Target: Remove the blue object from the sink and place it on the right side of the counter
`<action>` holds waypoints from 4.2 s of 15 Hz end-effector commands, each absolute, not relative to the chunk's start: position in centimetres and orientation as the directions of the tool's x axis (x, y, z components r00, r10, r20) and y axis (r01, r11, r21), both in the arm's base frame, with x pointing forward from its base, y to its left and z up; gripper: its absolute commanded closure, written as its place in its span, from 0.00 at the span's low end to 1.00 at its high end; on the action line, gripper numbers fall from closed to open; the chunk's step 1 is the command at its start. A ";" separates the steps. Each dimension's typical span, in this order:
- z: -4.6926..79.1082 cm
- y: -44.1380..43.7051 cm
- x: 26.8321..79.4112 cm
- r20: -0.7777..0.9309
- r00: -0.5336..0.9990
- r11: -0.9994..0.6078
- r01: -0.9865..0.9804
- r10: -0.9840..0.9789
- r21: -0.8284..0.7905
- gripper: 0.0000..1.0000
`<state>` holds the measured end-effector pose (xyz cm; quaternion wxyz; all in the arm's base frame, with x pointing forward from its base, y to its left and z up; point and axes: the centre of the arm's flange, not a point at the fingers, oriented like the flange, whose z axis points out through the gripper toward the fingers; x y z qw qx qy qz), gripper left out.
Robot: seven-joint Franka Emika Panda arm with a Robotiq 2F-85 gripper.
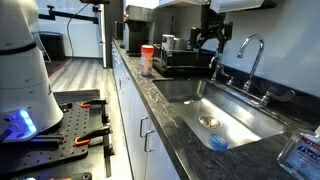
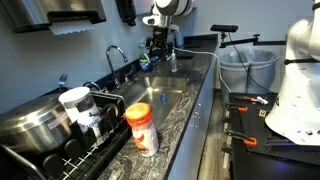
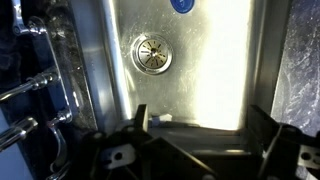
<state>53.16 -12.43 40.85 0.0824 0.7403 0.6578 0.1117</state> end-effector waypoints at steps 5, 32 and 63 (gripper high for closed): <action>35.3 -14.3 54.9 0.032 0.087 -0.091 0.977 0.996 0.192 0.00; 18.8 -22.3 61.9 0.035 -0.060 0.054 0.989 0.998 0.136 0.00; 10.0 -25.6 61.3 0.017 -0.054 0.051 0.989 0.998 0.136 0.00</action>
